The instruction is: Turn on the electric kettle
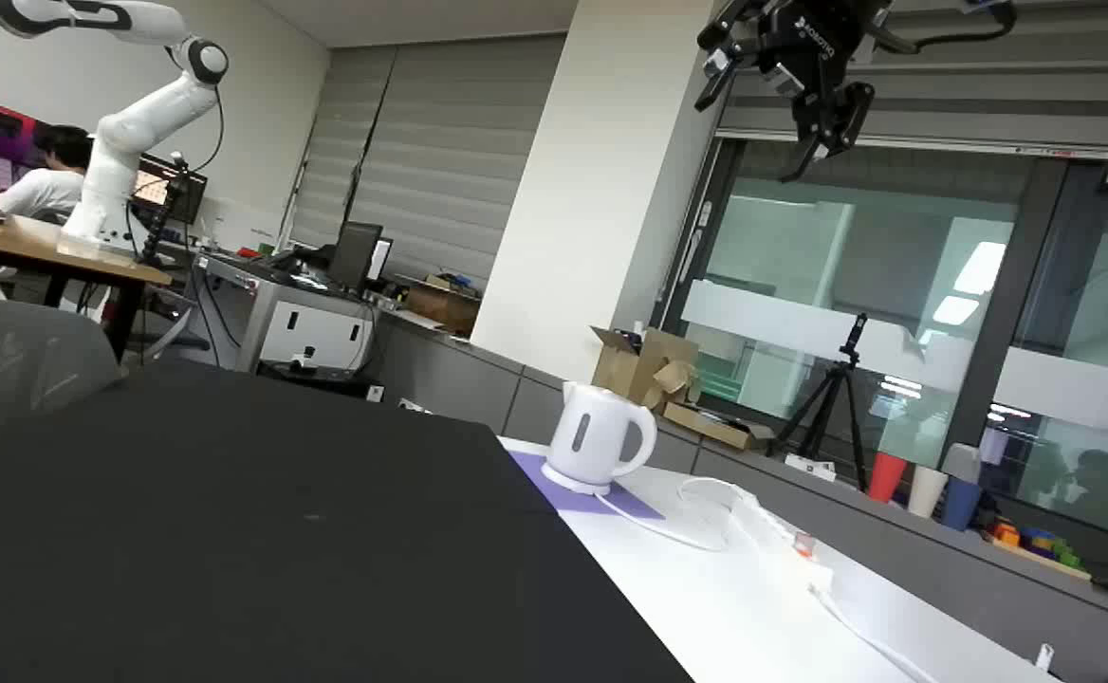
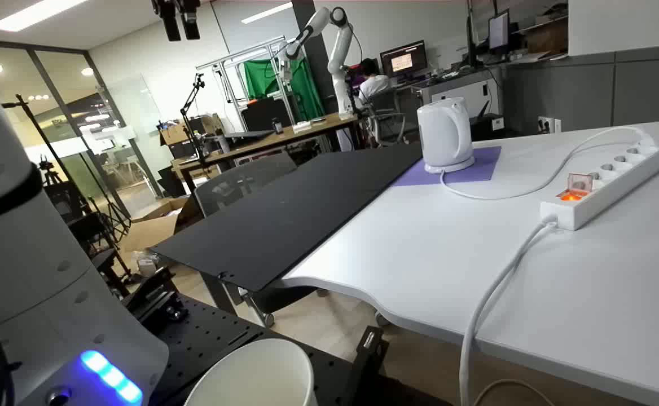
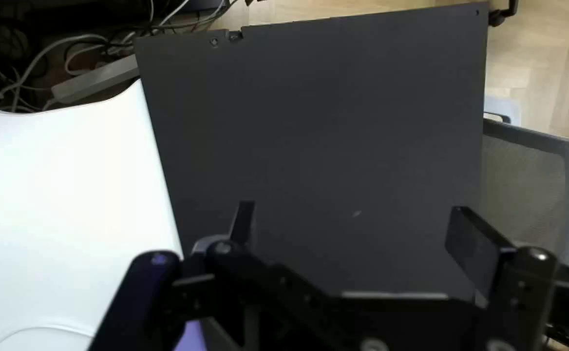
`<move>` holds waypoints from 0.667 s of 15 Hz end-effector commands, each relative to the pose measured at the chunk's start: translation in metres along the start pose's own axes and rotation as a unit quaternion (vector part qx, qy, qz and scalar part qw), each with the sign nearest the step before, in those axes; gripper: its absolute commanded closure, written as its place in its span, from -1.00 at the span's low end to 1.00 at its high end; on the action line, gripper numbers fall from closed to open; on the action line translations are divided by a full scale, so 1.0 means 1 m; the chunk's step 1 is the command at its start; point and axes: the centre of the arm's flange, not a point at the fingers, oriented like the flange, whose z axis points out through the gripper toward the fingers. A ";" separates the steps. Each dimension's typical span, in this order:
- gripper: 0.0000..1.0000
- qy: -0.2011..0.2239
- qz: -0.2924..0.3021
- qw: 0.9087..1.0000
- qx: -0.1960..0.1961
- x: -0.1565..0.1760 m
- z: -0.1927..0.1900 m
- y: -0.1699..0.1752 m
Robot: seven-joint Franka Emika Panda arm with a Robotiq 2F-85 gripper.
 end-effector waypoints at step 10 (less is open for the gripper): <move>-1.00 0.001 -0.001 1.000 0.000 0.000 -0.001 0.000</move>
